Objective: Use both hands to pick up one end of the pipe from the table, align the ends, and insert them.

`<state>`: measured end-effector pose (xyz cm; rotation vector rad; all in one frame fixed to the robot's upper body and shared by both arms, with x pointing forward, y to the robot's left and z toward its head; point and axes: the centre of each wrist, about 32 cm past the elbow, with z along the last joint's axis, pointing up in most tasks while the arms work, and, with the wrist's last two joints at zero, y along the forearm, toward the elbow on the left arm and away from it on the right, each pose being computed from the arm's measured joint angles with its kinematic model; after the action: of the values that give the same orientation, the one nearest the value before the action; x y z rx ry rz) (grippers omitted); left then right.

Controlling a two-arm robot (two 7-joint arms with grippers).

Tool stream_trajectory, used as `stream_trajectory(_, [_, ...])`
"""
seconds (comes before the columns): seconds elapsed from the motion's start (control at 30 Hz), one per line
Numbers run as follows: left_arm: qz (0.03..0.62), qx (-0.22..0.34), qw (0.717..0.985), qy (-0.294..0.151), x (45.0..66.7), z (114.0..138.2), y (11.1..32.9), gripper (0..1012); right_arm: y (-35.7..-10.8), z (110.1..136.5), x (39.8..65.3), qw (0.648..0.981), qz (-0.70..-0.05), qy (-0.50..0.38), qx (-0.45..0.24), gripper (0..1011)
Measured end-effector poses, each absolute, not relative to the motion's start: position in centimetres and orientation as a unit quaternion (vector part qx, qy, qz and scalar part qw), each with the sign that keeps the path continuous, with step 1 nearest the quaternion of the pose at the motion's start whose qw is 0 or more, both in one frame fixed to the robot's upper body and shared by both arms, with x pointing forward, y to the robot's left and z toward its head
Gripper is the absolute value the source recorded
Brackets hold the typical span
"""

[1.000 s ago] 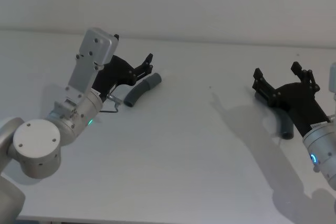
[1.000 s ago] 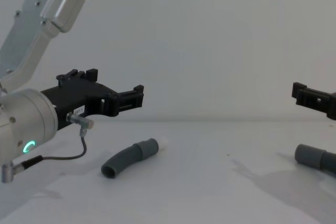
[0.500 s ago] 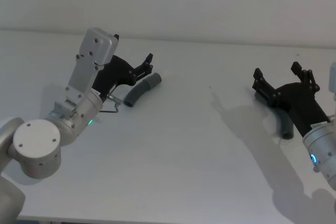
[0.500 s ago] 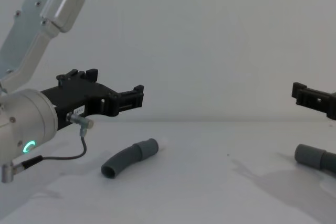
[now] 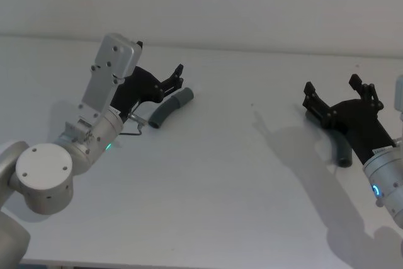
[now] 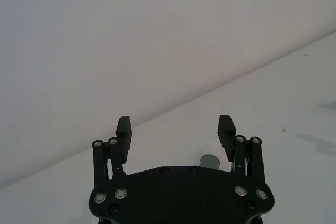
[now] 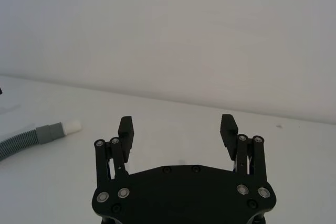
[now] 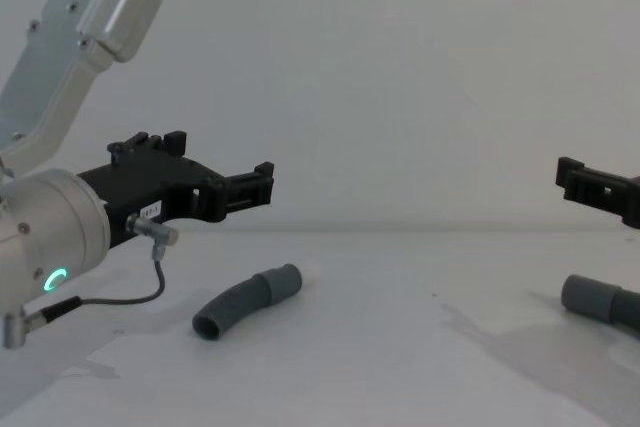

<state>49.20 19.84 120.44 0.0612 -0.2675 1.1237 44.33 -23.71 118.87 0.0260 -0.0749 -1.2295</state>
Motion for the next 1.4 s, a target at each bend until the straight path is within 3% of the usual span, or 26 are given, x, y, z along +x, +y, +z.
stream_trajectory(0.83, [0.532,0.038,0.837,-0.123,49.1,120.7,19.8,1000,-23.7,118.9,44.3,0.816,-0.577,-0.035,0.012,1004])
stream_trajectory(1.4, [0.535,0.137,0.829,-0.089,48.9,123.9,20.4,1000,-23.7,118.9,44.3,0.816,-0.577,-0.035,0.012,1004])
